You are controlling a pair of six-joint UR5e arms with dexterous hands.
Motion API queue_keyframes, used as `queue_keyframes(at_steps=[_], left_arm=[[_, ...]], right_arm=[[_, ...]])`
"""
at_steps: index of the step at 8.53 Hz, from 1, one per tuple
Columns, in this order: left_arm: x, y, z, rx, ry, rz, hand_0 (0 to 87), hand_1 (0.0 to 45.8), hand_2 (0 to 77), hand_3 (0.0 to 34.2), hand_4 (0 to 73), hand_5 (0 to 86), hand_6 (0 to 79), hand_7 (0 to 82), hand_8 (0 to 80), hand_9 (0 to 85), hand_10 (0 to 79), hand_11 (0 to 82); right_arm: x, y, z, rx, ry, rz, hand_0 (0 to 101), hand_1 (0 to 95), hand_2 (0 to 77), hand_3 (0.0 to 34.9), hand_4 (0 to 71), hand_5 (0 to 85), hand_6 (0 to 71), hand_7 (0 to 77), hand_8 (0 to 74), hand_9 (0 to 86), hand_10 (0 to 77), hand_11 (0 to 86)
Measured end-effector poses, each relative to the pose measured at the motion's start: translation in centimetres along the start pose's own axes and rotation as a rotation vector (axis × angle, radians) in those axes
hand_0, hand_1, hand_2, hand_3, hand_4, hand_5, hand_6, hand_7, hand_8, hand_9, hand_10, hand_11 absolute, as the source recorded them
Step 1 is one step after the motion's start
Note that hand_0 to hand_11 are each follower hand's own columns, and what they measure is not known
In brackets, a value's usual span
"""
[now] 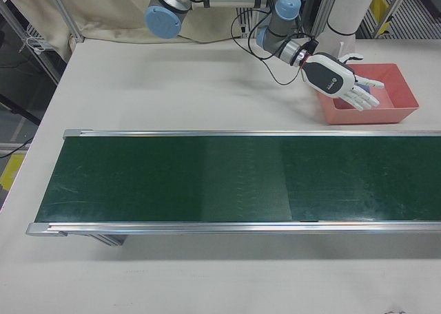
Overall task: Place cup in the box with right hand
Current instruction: 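Lower the cup into the pink box and open the right hand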
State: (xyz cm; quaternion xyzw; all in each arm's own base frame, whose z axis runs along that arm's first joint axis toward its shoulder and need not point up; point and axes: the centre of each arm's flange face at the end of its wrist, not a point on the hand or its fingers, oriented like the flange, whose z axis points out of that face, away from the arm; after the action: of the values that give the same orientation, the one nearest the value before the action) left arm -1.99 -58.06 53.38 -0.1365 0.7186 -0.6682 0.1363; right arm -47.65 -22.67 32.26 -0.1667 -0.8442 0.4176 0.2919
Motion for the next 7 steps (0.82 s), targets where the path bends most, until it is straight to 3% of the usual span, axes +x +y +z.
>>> queue_keyframes(at_steps=[3, 4, 5, 7], left_arm=[[0.0, 0.0, 0.0, 0.001, 0.0, 0.0, 0.0, 0.5, 0.5, 0.0, 0.0, 0.0, 0.0, 0.0, 0.0, 0.0, 0.0, 0.0], [0.0, 0.0, 0.0, 0.001, 0.0, 0.0, 0.0, 0.5, 0.5, 0.0, 0.0, 0.0, 0.0, 0.0, 0.0, 0.0, 0.0, 0.0], [0.0, 0.0, 0.0, 0.001, 0.0, 0.0, 0.0, 0.5, 0.5, 0.0, 0.0, 0.0, 0.0, 0.0, 0.0, 0.0, 0.0, 0.0], [0.0, 0.0, 0.0, 0.001, 0.0, 0.0, 0.0, 0.5, 0.5, 0.0, 0.0, 0.0, 0.0, 0.0, 0.0, 0.0, 0.0, 0.0]], right_arm=[[-0.1, 0.4, 0.0, -0.006, -0.003, 0.01, 47, 21.8, 27.3, 0.0, 0.0, 4.9, 0.5, 1.6, 0.0, 0.5, 0.0, 1.1], [-1.3, 1.2, 0.1, -0.019, -0.025, 0.024, 47, 21.8, 27.3, 0.0, 0.0, 4.4, 0.5, 1.6, 0.0, 0.5, 0.0, 1.1], [-4.0, 2.1, 0.3, -0.025, -0.087, 0.042, 47, 21.8, 27.3, 0.0, 0.0, 4.4, 0.5, 1.6, 0.0, 0.5, 0.0, 1.1], [-12.9, 1.9, 0.7, 0.001, -0.288, 0.038, 47, 21.8, 27.3, 0.0, 0.0, 4.4, 0.5, 1.1, 0.0, 0.5, 0.0, 0.5]])
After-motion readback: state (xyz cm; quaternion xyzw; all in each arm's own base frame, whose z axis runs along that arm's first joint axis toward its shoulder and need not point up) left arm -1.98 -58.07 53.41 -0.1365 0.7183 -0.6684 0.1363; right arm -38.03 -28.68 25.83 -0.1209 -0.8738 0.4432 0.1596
